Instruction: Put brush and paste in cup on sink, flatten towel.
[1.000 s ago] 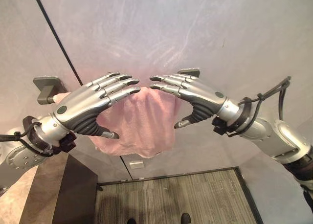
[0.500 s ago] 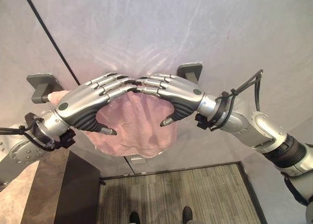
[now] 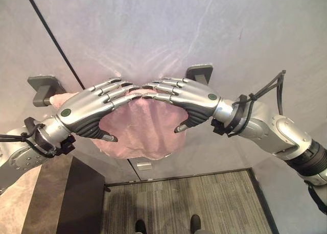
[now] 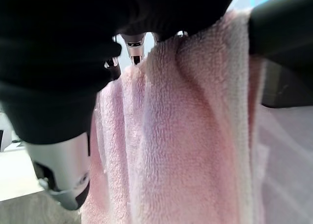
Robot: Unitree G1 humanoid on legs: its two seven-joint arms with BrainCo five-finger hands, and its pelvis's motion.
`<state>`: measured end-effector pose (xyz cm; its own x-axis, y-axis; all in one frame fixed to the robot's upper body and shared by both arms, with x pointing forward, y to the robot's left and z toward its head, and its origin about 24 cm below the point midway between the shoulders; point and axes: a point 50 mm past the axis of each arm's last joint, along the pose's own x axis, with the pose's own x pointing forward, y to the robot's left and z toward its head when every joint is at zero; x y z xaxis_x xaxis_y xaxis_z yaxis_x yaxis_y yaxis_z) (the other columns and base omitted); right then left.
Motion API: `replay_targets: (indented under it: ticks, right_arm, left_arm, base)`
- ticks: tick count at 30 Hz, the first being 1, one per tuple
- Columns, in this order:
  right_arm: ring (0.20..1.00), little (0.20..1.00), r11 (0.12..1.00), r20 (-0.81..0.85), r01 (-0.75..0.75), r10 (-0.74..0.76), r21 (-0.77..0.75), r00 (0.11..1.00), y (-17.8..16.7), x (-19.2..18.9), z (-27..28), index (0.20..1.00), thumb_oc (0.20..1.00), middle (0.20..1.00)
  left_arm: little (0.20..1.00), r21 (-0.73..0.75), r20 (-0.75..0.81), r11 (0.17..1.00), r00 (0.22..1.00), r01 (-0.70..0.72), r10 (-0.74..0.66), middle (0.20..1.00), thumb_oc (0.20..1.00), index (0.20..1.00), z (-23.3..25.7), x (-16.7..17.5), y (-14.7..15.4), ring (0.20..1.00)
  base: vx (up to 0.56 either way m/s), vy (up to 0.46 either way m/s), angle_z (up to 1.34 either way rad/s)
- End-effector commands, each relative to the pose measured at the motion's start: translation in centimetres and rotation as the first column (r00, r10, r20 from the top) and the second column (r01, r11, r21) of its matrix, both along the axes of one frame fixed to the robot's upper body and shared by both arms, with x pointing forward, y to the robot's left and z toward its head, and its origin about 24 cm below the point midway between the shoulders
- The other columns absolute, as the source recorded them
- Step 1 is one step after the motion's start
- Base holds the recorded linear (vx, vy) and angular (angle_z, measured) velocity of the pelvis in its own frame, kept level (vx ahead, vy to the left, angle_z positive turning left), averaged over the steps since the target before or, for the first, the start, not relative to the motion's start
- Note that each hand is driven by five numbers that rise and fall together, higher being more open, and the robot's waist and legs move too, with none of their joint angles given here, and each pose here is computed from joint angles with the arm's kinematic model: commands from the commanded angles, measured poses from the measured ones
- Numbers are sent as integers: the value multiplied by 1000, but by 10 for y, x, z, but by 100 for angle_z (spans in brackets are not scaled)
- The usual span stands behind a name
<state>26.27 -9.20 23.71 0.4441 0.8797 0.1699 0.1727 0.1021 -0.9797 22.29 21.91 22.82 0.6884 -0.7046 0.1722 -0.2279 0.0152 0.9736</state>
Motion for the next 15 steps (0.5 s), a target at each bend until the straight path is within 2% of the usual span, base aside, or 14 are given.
replay_targets:
  ticks: [1, 2, 5, 8, 11, 15]
  right_arm:
    - [1000, 1000, 998, -95, 51, -56, -48, 994, -15, 1, -22, 1000, 1000, 1000]
    - [1000, 1000, 997, -152, 78, -79, -13, 985, -22, 3, -29, 1000, 1000, 1000]
    - [1000, 1000, 992, -281, 113, -91, 63, 955, -28, 7, -43, 1000, 1000, 1000]
    - [1000, 1000, 986, -273, 163, -153, 17, 950, -38, 11, -49, 1000, 1000, 1000]
    - [1000, 1000, 964, -255, 262, -262, -36, 931, -58, 21, -57, 1000, 1000, 1000]
    - [1000, 1000, 946, -243, 301, -321, -116, 915, -67, 26, -64, 1000, 1000, 1000]
  left_arm:
    - [1000, 203, -211, 957, 945, -209, 251, 1000, 1000, 1000, -49, 5, 44, 1000]
    - [1000, 139, -238, 953, 925, -270, 297, 1000, 1000, 1000, -55, 5, 55, 1000]
    - [1000, 89, -252, 944, 910, -317, 330, 1000, 1000, 1000, -58, 4, 62, 1000]
    - [1000, 84, -255, 929, 894, -360, 369, 1000, 1000, 1000, -61, 5, 71, 1000]
    - [1000, 76, -265, 886, 848, -457, 460, 1000, 1000, 1000, -69, 3, 93, 1000]
    - [1000, 29, -284, 848, 809, -529, 515, 1000, 1000, 1000, -73, 3, 107, 1000]
  base:
    - [0, 0, 0]
    - [0, 0, 0]
    - [0, 0, 0]
    - [0, 0, 0]
    - [26, -5, -3]
    - [9, -1, 0]
